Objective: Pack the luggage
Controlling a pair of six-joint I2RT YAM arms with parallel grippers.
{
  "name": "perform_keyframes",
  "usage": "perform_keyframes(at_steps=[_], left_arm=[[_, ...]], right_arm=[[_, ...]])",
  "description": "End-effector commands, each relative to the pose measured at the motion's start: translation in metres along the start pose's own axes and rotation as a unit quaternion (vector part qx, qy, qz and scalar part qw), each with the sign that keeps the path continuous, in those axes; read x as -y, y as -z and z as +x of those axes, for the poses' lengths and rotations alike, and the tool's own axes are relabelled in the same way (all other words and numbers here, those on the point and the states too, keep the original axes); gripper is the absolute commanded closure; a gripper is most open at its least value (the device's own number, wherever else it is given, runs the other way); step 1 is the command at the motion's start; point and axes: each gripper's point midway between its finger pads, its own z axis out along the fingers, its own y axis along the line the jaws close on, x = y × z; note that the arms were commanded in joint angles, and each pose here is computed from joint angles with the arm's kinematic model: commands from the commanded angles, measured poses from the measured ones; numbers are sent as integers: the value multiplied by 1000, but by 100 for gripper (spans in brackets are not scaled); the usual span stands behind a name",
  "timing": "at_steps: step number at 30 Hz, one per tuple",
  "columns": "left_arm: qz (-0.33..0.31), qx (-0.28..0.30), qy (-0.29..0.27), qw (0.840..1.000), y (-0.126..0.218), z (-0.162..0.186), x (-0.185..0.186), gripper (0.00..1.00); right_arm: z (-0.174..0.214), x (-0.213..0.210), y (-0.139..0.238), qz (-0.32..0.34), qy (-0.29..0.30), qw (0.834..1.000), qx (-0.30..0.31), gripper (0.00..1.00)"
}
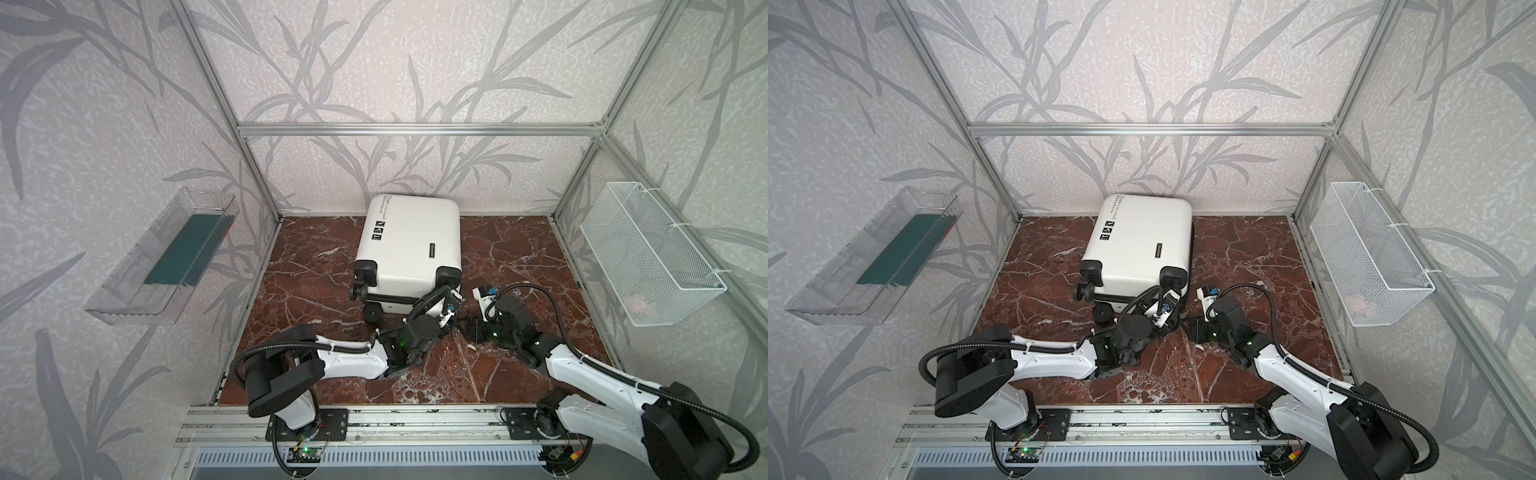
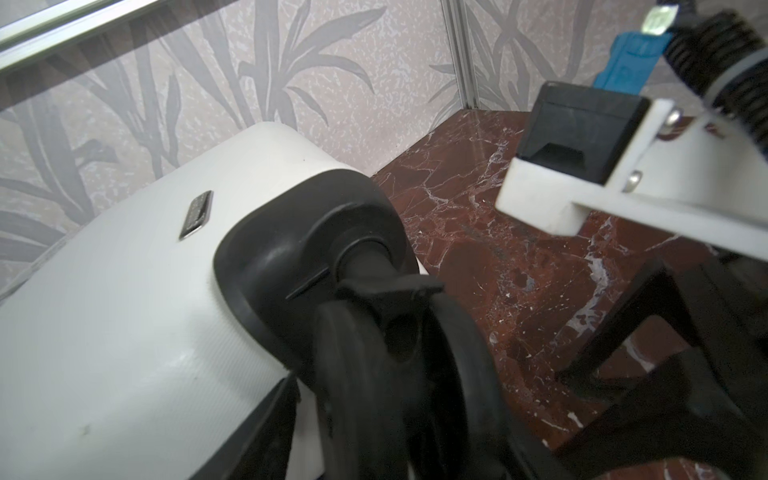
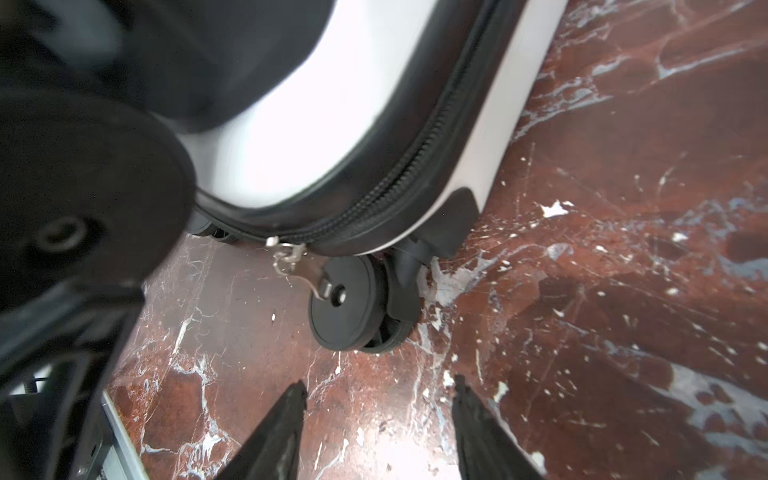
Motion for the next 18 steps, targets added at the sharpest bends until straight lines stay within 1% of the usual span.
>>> perform_keyframes(at_steps=[1,4,8,14,18], left_arm=[[13,9,-16,1000,2,-20,-8,42],[32,12,-16,999,4,-26,-5,52],[45,13,-12,999,5,-31,-2,59],[49,16,-6,999,6,-34,-2,60],[52,17,-2,999,6,-35,-2,66]], right_arm=[[-8,-6,-3,-2,30,999,29,42],[-11,-11,-5,-3,43,998,46,42],[-15,-17,-8,-4,59,996,67,42],[-18,-24,-18,-8,68,995,79,45],[-18,-31,-26,-14,71,994,87,49]])
